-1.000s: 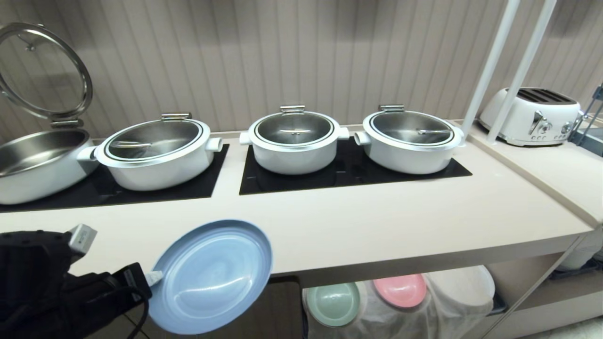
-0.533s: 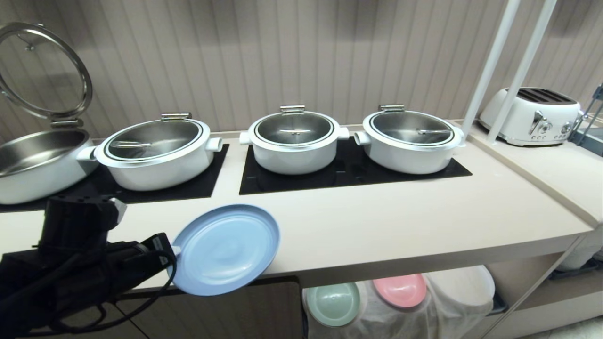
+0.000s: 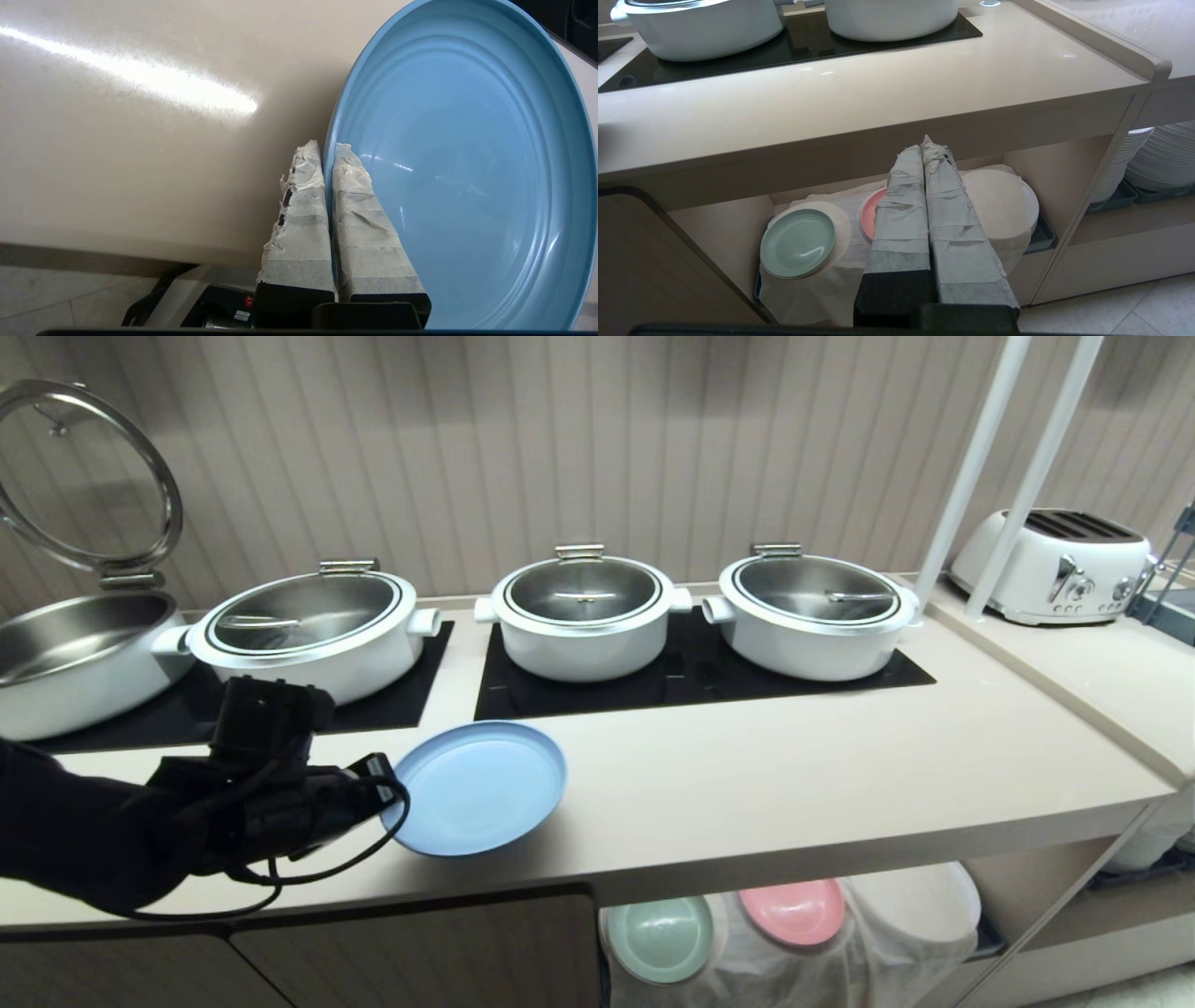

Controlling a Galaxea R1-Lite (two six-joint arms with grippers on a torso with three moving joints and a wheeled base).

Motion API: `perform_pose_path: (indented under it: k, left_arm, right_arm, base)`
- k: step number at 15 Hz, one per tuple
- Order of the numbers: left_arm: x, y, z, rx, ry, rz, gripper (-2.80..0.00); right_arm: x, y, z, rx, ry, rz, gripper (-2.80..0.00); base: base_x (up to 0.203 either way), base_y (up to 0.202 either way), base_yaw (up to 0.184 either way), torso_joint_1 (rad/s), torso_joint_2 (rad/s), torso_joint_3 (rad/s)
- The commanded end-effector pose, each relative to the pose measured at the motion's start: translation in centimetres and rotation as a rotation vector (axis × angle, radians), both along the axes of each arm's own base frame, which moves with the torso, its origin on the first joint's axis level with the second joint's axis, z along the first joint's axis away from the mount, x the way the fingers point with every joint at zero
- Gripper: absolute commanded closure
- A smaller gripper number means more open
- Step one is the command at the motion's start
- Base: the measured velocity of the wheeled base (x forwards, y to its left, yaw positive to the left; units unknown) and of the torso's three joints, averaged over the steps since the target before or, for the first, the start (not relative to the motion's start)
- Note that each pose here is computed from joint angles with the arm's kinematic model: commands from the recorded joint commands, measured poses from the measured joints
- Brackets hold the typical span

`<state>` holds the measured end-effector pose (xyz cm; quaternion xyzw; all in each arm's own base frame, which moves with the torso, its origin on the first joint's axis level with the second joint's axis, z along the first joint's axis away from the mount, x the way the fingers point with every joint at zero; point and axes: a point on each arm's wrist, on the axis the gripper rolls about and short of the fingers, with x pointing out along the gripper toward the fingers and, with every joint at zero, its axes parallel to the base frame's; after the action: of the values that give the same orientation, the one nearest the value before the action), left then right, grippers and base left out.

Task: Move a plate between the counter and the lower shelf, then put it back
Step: Put the plate

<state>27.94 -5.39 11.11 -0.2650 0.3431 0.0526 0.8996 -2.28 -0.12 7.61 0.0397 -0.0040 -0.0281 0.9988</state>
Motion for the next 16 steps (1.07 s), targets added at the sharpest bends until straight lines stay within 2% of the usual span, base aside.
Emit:
perform_pose_path:
  k: [1, 6, 11, 14, 16]
  left_arm:
    - [2.1, -0.2, -1.4, 0.002, 0.031, 0.012, 0.00]
    - [5.3, -0.3, -3.7, 0.020, 0.067, 0.041, 0.00]
    - [6.7, 0.0, -5.3, 0.025, 0.095, 0.059, 0.00]
    - [7.9, -0.1, -6.1, 0.017, 0.040, 0.062, 0.00]
    - [8.2, -0.1, -6.5, 0.017, 0.037, 0.062, 0.00]
  right_arm:
    - [0.0, 0.0, 0.0, 0.000, 0.000, 0.001, 0.00]
    - [0.0, 0.0, 0.0, 0.000, 0.000, 0.000, 0.00]
    - [0.0, 0.0, 0.0, 0.000, 0.000, 0.001, 0.00]
    - [0.0, 0.0, 0.0, 0.000, 0.000, 0.000, 0.00]
    - [0.0, 0.0, 0.0, 0.000, 0.000, 0.000, 0.00]
  base:
    - [0.000, 0.000, 0.000, 0.000, 0.00, 0.000]
    - [0.000, 0.000, 0.000, 0.000, 0.00, 0.000]
    - [0.000, 0.000, 0.000, 0.000, 0.00, 0.000]
    - [0.000, 0.000, 0.000, 0.000, 0.00, 0.000]
    - [0.000, 0.000, 0.000, 0.000, 0.00, 0.000]
